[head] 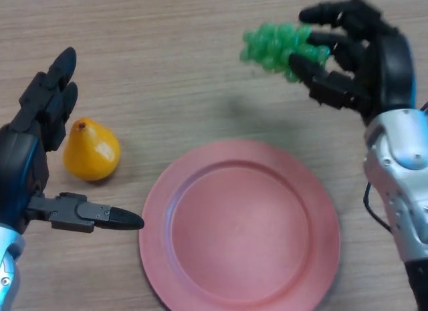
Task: Pick up the green grapes and place it on the plate
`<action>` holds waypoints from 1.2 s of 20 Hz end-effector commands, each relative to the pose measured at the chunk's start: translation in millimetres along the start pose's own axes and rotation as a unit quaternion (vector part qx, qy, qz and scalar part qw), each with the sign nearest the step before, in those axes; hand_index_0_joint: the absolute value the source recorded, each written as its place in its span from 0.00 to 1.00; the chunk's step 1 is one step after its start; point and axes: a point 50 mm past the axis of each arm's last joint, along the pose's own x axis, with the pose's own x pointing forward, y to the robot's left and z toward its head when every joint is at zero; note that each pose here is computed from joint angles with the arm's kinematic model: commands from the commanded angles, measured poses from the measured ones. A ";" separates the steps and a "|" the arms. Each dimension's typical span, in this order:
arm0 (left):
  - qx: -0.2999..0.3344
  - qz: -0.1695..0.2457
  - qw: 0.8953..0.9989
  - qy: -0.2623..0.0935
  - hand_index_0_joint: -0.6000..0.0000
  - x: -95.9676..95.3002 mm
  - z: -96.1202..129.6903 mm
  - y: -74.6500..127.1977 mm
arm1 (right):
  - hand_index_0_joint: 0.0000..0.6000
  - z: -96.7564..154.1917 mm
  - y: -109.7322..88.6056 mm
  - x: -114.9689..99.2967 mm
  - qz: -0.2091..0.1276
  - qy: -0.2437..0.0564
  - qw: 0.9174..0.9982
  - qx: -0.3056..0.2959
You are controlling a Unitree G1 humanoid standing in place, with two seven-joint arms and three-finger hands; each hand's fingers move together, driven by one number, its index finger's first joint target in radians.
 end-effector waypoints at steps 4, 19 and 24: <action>0.033 0.018 0.996 -0.087 1.00 0.1 29.0 11.1 | 1.00 47.4 0.9 -35.8 0.044 -0.071 0.996 0.030; 0.029 0.002 0.995 -0.093 1.00 3.9 29.4 -4.0 | 0.00 14.8 32.8 -115.1 0.225 0.051 0.969 -0.087; 0.023 -0.004 0.996 -0.083 1.00 2.5 28.3 -4.4 | 0.00 24.3 23.1 -107.5 0.192 0.031 0.979 -0.066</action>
